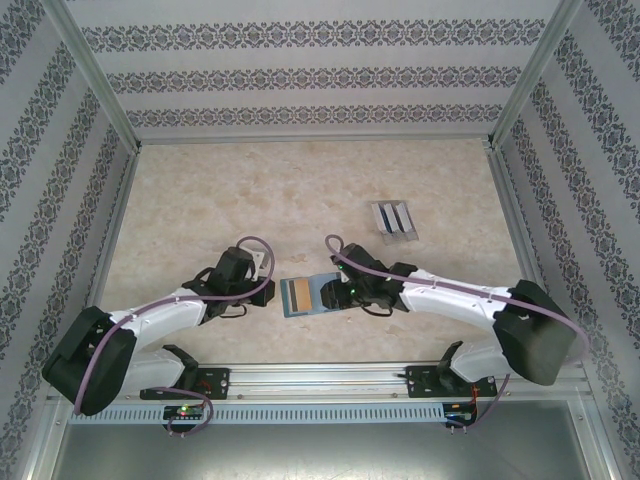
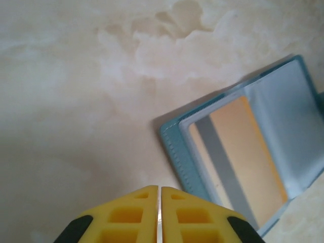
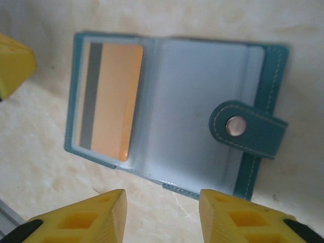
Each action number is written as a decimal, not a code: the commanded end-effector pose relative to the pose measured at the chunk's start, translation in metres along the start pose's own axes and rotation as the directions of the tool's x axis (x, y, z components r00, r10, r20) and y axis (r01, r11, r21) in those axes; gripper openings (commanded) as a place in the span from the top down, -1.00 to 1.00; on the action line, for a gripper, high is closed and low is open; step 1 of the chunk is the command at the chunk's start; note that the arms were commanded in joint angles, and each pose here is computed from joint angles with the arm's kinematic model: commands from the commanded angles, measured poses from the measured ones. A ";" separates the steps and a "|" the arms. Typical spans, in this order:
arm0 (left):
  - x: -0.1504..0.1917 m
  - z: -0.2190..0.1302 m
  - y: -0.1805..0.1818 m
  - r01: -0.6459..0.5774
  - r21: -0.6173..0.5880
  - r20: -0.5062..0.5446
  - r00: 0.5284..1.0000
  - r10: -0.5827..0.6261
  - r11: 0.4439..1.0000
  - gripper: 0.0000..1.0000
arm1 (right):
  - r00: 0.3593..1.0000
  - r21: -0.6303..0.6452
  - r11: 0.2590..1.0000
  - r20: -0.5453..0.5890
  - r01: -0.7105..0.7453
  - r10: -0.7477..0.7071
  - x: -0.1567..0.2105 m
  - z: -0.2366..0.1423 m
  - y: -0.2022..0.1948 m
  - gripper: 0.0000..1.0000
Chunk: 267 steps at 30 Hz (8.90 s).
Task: Put the credit cards into the card holder
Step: Insert the credit card into the card slot, then flip over the card slot in the card holder, then pick up the credit card from the storage box, then insert the credit card into the card slot.
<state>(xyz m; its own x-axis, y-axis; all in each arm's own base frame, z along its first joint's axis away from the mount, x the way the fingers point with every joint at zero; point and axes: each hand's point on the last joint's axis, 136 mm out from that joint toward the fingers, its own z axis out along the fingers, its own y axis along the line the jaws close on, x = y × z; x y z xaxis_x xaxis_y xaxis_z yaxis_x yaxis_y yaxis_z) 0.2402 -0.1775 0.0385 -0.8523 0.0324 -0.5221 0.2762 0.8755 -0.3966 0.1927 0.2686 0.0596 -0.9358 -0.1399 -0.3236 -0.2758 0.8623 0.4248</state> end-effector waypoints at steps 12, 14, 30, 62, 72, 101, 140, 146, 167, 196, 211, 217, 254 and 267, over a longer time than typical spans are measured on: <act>-0.014 0.006 -0.014 -0.115 0.048 0.079 0.991 0.111 0.992 0.73 | 0.998 0.047 0.997 -0.026 -0.063 0.064 -0.013 0.039 -0.001 0.22; -0.010 0.009 -0.012 -0.109 0.044 0.060 0.993 0.107 0.993 0.73 | 0.997 0.043 0.996 -0.034 -0.072 0.073 -0.011 0.041 -0.001 0.22; -0.007 0.022 -0.010 -0.096 0.031 0.004 0.995 0.096 0.995 0.72 | 0.996 -0.275 0.957 -0.023 -0.088 0.085 -0.023 0.048 0.059 0.16; -0.015 0.011 -0.003 -0.080 -0.010 0.078 0.994 0.080 0.997 0.52 | 0.982 -0.223 0.963 0.076 -0.150 0.171 0.004 -0.005 -0.008 -0.08; -0.016 0.010 -0.003 -0.083 -0.017 0.079 0.993 0.084 0.996 0.31 | 0.992 -0.258 0.961 0.050 -0.101 0.117 -0.011 0.006 0.012 -0.02; -0.021 -0.006 0.033 0.047 -0.122 0.174 0.984 -0.026 0.991 0.06 | 0.995 -0.300 0.949 0.064 0.098 -0.082 -0.032 0.008 0.053 -0.02; -0.032 -0.010 0.017 0.006 -0.010 0.210 0.978 -0.004 1.000 -0.42 | 0.955 0.328 0.944 0.290 -0.032 -0.068 -0.167 -0.101 -0.112 -0.42; -0.033 -0.010 0.018 0.007 -0.017 0.213 0.977 -0.003 1.000 -0.43 | 0.966 0.277 0.959 0.257 -0.059 -0.014 -0.182 -0.086 -0.126 -0.96; -0.031 -0.007 0.020 0.013 -0.028 0.198 0.980 -0.007 1.000 -0.45 | 0.983 0.655 0.750 0.054 0.096 -0.173 -0.188 -0.072 -0.176 -0.81; -0.030 -0.006 0.025 0.021 -0.055 0.189 0.982 -0.010 0.998 -0.49 | 0.978 0.814 0.560 -0.048 0.157 -0.204 -0.189 -0.104 -0.209 -0.40; -0.028 -0.004 0.024 0.020 -0.047 0.168 0.986 -0.012 0.999 -0.54 | 0.976 0.795 0.587 -0.030 0.155 -0.217 -0.189 -0.102 -0.203 0.29; -0.028 -0.003 0.023 0.017 -0.048 0.164 0.986 -0.009 0.999 -0.54 | 0.973 0.743 0.646 -0.030 0.176 -0.230 -0.187 -0.094 -0.190 0.88; -0.015 0.007 0.006 0.001 0.057 0.073 0.997 -0.005 0.998 -0.52 | 0.965 -0.509 0.851 -0.261 -0.133 -0.005 -0.016 0.006 0.027 1.00; -0.007 0.020 0.002 -0.016 0.075 -0.010 1.000 0.017 0.997 -0.07 | 0.949 -0.481 0.850 -0.307 -0.216 0.068 -0.011 0.029 0.011 1.00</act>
<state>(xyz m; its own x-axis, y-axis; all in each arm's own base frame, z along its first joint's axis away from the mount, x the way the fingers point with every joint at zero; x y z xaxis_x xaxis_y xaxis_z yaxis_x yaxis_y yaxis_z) 0.2634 -0.1780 0.0280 -0.8359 0.0123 -0.5487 0.2900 0.8587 -0.4225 0.2047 0.2963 0.0477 -0.9691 -0.2440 -0.0347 -0.1654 0.5397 0.8254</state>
